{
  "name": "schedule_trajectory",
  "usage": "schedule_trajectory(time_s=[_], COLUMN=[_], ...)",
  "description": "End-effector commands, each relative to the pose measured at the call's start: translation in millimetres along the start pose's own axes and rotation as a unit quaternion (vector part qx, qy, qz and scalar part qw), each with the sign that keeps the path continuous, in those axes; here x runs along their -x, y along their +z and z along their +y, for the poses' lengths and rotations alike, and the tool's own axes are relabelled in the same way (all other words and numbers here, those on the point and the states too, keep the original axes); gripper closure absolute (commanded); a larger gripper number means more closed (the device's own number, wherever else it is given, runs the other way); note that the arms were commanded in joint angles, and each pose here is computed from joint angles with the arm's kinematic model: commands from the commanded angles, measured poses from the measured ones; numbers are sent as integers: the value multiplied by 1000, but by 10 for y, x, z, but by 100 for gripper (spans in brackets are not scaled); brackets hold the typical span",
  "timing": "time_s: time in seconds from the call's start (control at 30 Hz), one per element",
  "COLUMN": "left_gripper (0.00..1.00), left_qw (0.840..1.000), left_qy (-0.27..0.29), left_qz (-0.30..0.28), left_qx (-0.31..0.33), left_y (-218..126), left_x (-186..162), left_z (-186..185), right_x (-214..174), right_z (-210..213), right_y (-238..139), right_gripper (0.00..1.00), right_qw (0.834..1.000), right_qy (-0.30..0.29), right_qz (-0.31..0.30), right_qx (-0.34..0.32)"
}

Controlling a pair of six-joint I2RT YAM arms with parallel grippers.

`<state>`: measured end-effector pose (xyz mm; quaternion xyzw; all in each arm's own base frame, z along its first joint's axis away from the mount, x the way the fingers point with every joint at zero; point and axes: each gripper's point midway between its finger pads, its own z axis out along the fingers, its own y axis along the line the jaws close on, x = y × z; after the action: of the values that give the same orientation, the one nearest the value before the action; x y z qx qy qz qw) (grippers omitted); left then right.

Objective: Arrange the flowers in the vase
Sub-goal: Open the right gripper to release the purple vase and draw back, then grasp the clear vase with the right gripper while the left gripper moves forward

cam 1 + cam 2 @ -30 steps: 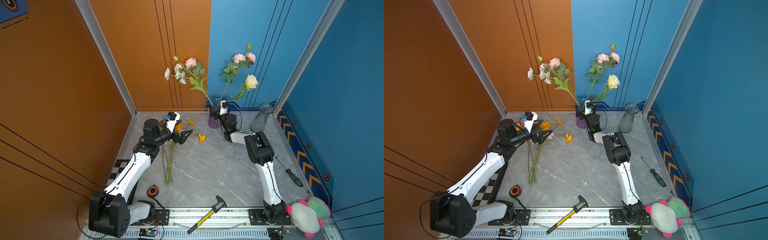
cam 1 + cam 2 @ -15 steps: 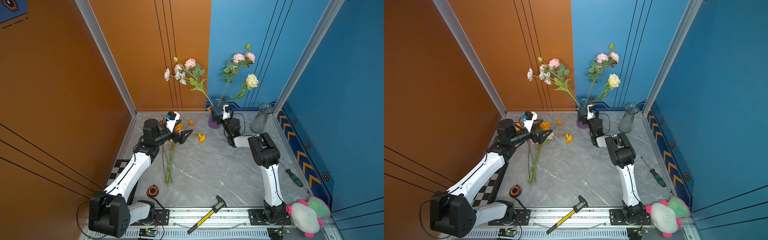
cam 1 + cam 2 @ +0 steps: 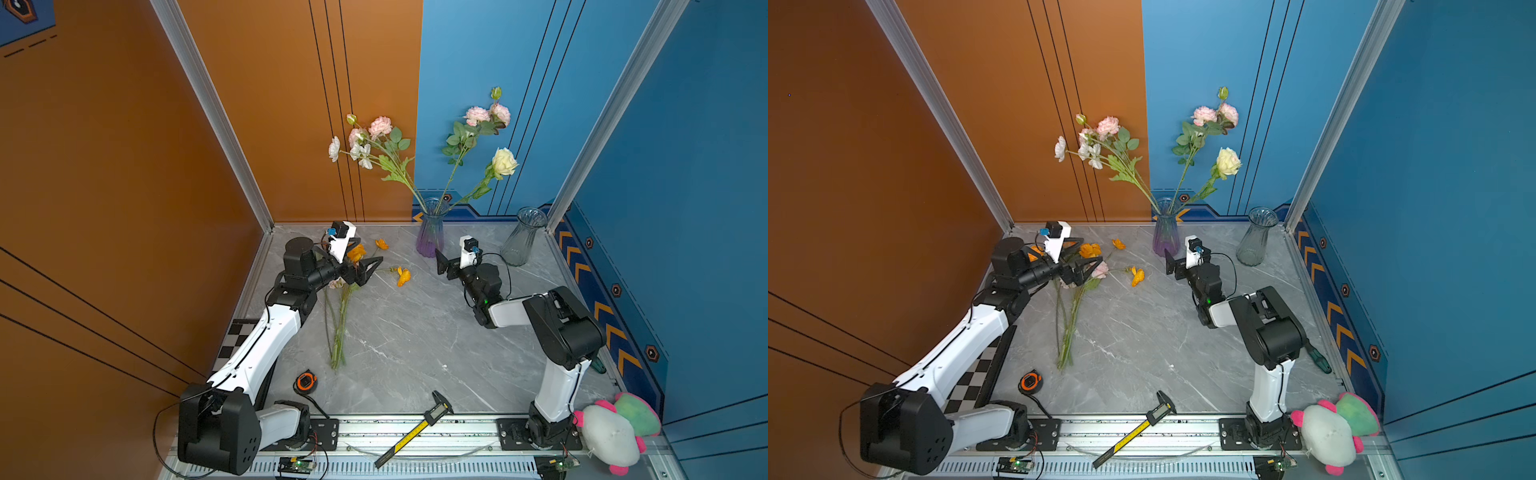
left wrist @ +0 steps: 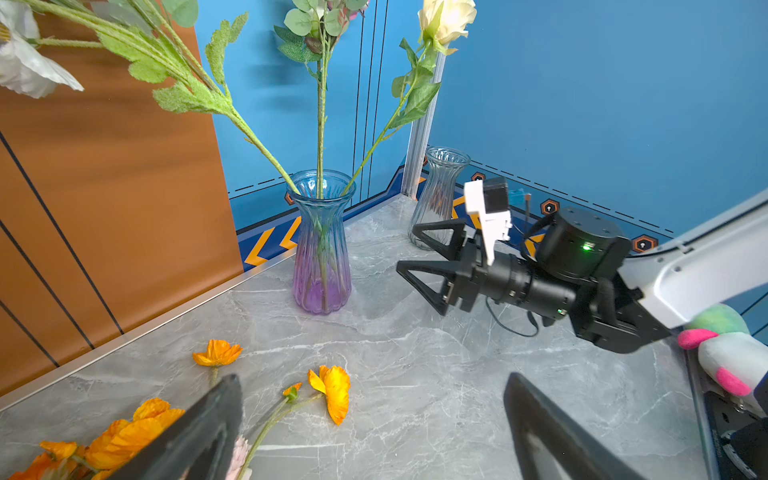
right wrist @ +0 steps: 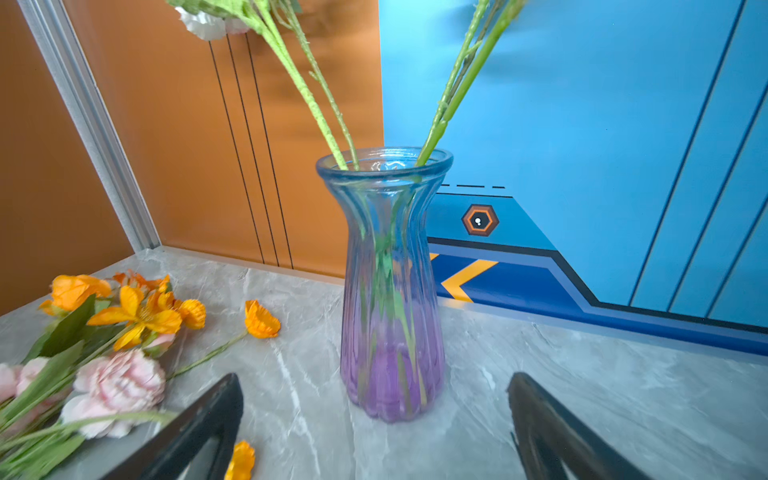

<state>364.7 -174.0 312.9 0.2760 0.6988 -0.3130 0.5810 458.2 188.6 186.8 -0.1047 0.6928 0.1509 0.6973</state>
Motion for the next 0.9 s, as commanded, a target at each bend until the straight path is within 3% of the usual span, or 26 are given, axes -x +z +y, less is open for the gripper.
schedule_trajectory(time_s=[0.0,0.1,0.23,0.47,0.6,0.7,0.87], left_gripper=[2,2,2,2,2,2,2], left_qw=[1000,1000,1000,996,996,995,992], left_qy=[2,0,3,4,27,31,11], left_qz=[-19,-19,-7,37,58,98,121], left_qx=[-3,-1,-20,-81,-62,12,-29], left_y=[-26,-6,135,558,700,775,851], left_x=[139,136,45,-299,-497,-697,-780], left_z=[1,-5,-174,-827,-1011,-837,-951], right_x=[-4,-142,-206,448,594,668,634], right_z=[97,56,-347,-1259,-1821,-2119,-2311], right_y=[-376,-798,-1325,-1827,-1714,-1464,-937], right_gripper=[0,0,0,0,0,0,0], right_qw=[999,992,972,940,936,942,957], right_qy=[-5,-15,9,15,44,6,-48], right_qz=[40,99,167,153,121,77,38], right_qx=[-26,-71,-165,-305,-329,-326,-283])
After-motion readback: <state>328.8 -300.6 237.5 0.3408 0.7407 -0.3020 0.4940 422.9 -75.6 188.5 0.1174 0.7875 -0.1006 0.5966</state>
